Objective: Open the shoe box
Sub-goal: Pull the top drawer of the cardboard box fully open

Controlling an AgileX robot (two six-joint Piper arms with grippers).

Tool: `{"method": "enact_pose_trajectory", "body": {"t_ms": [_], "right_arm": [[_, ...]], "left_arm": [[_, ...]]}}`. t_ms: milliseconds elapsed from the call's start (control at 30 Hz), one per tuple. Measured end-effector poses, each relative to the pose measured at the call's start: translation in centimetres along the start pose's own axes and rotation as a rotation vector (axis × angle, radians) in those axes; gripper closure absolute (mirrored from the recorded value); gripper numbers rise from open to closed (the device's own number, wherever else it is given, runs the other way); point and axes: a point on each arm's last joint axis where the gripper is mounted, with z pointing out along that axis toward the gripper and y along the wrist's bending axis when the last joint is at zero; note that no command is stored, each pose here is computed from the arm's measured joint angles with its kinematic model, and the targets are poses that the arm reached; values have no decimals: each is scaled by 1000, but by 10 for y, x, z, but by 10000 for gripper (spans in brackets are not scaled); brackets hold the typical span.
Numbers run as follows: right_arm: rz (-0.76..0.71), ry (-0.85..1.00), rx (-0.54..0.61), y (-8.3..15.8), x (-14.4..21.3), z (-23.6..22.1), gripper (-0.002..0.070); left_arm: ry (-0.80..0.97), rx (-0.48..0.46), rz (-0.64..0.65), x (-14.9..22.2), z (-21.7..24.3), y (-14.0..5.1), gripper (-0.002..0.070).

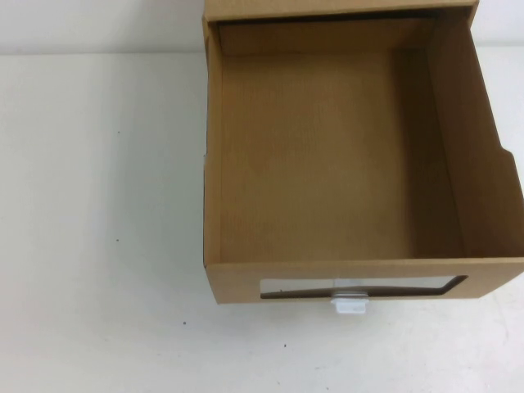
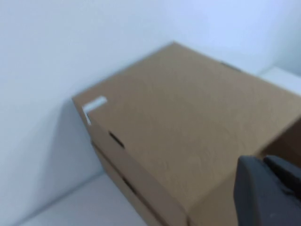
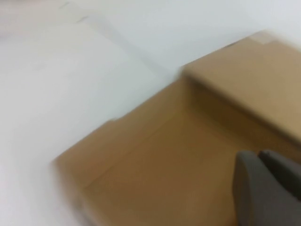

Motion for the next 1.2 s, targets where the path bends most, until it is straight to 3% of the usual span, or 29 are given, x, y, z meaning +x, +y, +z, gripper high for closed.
{"method": "enact_pose_trajectory", "body": {"t_ms": [167, 367, 733, 867, 1067, 1200], "right_arm": [[50, -51, 123, -28, 2, -12, 692], [78, -33, 204, -37, 5, -16, 692], [93, 13, 183, -29, 14, -11, 692], [84, 31, 177, -25, 18, -8, 693], [91, 55, 163, -19, 24, -5, 694], [91, 59, 159, -19, 24, -4, 694]], "left_arm": [[104, 24, -5, 33, -13, -9, 679], [-42, -55, -21, 100, -42, -24, 679], [-223, -153, -87, 298, -84, -68, 679], [-247, -158, -129, 345, -88, -78, 679], [-269, -157, -312, 418, -75, -90, 679], [-256, -163, -257, 429, -73, -93, 679]]}}
